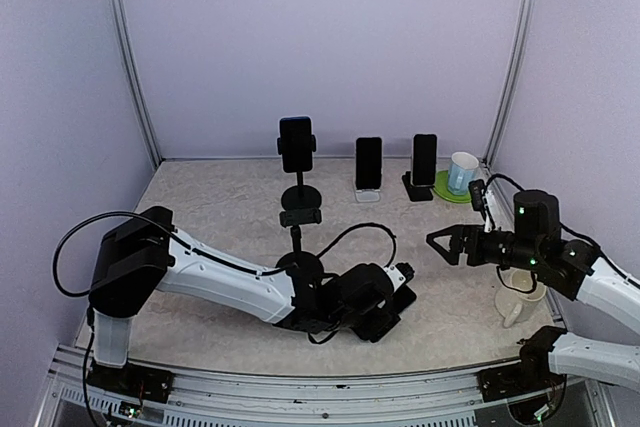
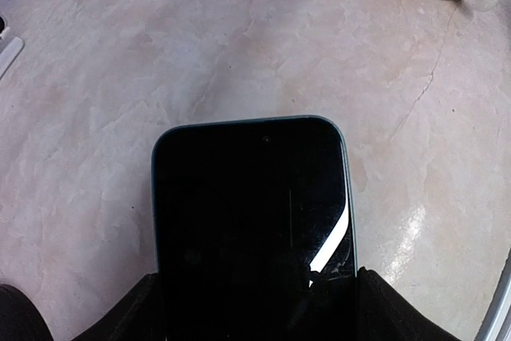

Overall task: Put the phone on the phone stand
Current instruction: Pick up the phone from the center of the board, then pass from the left arm to the right

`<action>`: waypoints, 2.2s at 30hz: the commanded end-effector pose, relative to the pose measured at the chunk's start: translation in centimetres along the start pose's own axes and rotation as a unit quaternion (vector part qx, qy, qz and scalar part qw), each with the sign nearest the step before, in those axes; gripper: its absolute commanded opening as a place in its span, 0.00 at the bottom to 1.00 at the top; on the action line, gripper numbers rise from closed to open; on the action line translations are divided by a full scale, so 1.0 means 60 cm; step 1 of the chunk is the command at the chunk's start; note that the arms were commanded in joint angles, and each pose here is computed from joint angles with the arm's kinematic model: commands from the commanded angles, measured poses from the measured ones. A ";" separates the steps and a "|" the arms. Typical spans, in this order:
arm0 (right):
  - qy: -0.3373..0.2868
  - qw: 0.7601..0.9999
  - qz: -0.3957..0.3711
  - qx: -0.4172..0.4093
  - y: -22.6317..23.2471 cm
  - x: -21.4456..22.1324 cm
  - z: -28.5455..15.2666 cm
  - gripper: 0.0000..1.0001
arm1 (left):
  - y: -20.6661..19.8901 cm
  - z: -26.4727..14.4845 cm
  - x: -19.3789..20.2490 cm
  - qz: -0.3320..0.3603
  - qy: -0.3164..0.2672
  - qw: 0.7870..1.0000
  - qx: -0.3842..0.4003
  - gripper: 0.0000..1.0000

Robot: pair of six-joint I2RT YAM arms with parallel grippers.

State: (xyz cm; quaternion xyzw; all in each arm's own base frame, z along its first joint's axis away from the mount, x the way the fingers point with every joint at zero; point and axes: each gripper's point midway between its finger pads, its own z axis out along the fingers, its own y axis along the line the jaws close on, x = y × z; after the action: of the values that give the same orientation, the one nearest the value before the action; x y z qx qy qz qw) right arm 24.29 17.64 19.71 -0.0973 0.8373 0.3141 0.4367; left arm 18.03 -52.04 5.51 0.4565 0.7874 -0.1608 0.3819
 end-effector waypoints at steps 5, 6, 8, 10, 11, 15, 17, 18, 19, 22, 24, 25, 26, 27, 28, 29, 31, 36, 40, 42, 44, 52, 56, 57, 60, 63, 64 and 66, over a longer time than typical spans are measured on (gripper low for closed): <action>-0.010 0.998 0.028 -0.055 0.024 0.006 -0.005 0.97 | 0.020 -0.070 -0.109 -0.023 -0.101 0.994 -0.025 0.59; -0.009 0.997 0.031 -0.063 0.027 0.009 -0.005 0.97 | 0.021 -0.073 -0.112 -0.024 -0.104 0.994 -0.027 0.59; -0.010 0.996 0.038 -0.078 0.033 0.013 -0.005 0.96 | 0.024 -0.082 -0.121 -0.028 -0.114 0.993 -0.031 0.58; -0.010 0.995 0.047 -0.092 0.037 0.019 -0.004 0.95 | 0.025 -0.089 -0.129 -0.031 -0.122 0.991 -0.035 0.58; -0.010 0.994 0.051 -0.098 0.039 0.022 -0.004 0.95 | 0.024 -0.094 -0.134 -0.033 -0.127 0.991 -0.035 0.58; -0.012 0.990 0.066 -0.122 0.049 0.025 -0.004 0.92 | 0.021 -0.108 -0.149 -0.036 -0.141 0.989 -0.038 0.57; -0.015 0.988 0.075 -0.134 0.055 0.025 -0.005 0.90 | 0.021 -0.114 -0.156 -0.036 -0.147 0.988 -0.039 0.57; -0.018 0.986 0.080 -0.142 0.058 0.022 -0.007 0.89 | 0.018 -0.117 -0.159 -0.035 -0.150 0.987 -0.039 0.57; -0.020 0.985 0.086 -0.145 0.059 0.022 -0.007 0.88 | 0.018 -0.120 -0.163 -0.036 -0.153 0.987 -0.040 0.57; -0.024 0.983 0.101 -0.154 0.060 0.027 -0.006 0.86 | 0.017 -0.128 -0.172 -0.036 -0.160 0.986 -0.041 0.57; -0.024 0.981 0.110 -0.159 0.059 0.032 -0.004 0.84 | 0.015 -0.132 -0.178 -0.036 -0.164 0.985 -0.039 0.57; -0.021 0.980 0.116 -0.160 0.057 0.036 -0.001 0.84 | 0.015 -0.134 -0.181 -0.035 -0.166 0.985 -0.039 0.56; -0.019 0.980 0.119 -0.161 0.057 0.039 0.001 0.83 | 0.012 -0.136 -0.183 -0.035 -0.168 0.984 -0.038 0.57; -0.018 0.979 0.122 -0.161 0.056 0.041 0.003 0.83 | 0.012 -0.137 -0.184 -0.034 -0.169 0.984 -0.039 0.56; -0.017 0.979 0.125 -0.163 0.056 0.043 0.004 0.83 | 0.012 -0.140 -0.187 -0.034 -0.172 0.984 -0.039 0.56; -0.016 0.978 0.127 -0.164 0.056 0.045 0.006 0.83 | 0.010 -0.142 -0.189 -0.034 -0.174 0.983 -0.038 0.56; -0.015 0.977 0.130 -0.167 0.057 0.046 0.008 0.83 | 0.007 -0.145 -0.193 -0.034 -0.177 0.983 -0.036 0.56; -0.005 0.975 0.136 -0.177 0.065 0.053 0.015 0.83 | 0.003 -0.146 -0.199 -0.030 -0.180 0.983 -0.035 0.56; 0.004 0.973 0.135 -0.185 0.076 0.058 0.023 0.83 | 0.002 -0.147 -0.204 -0.029 -0.183 0.982 -0.035 0.56; 0.009 0.973 0.134 -0.189 0.081 0.061 0.026 0.83 | 0.001 -0.146 -0.205 -0.029 -0.184 0.982 -0.035 0.56; 0.012 0.972 0.133 -0.192 0.086 0.063 0.029 0.83 | 0.000 -0.146 -0.207 -0.028 -0.185 0.982 -0.034 0.56; 0.024 0.970 0.134 -0.200 0.108 0.069 0.043 0.83 | -0.005 -0.140 -0.205 -0.025 -0.183 0.982 -0.034 0.56; 0.032 0.968 0.140 -0.208 0.120 0.074 0.051 0.82 | -0.008 -0.136 -0.202 -0.021 -0.180 0.983 -0.038 0.56; 0.034 0.967 0.141 -0.210 0.122 0.075 0.052 0.82 | -0.007 -0.135 -0.200 -0.020 -0.178 0.983 -0.039 0.56; 0.037 0.965 0.142 -0.216 0.131 0.076 0.055 0.82 | -0.008 -0.132 -0.196 -0.018 -0.175 0.984 -0.041 0.56; 0.039 0.964 0.142 -0.222 0.140 0.075 0.058 0.80 | -0.008 -0.130 -0.194 -0.017 -0.173 0.984 -0.042 0.56; 0.039 0.963 0.142 -0.224 0.143 0.075 0.058 0.80 | -0.008 -0.129 -0.193 -0.017 -0.172 0.984 -0.043 0.56; 0.040 0.963 0.141 -0.227 0.148 0.075 0.060 0.78 | -0.008 -0.128 -0.192 -0.016 -0.172 0.984 -0.043 0.56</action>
State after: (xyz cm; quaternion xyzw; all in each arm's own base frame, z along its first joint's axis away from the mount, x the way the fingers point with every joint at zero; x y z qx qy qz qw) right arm 19.71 26.30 16.09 -0.0800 0.7882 0.5309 0.3007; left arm 17.32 -53.53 16.64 0.4101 0.7374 -0.1927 0.5009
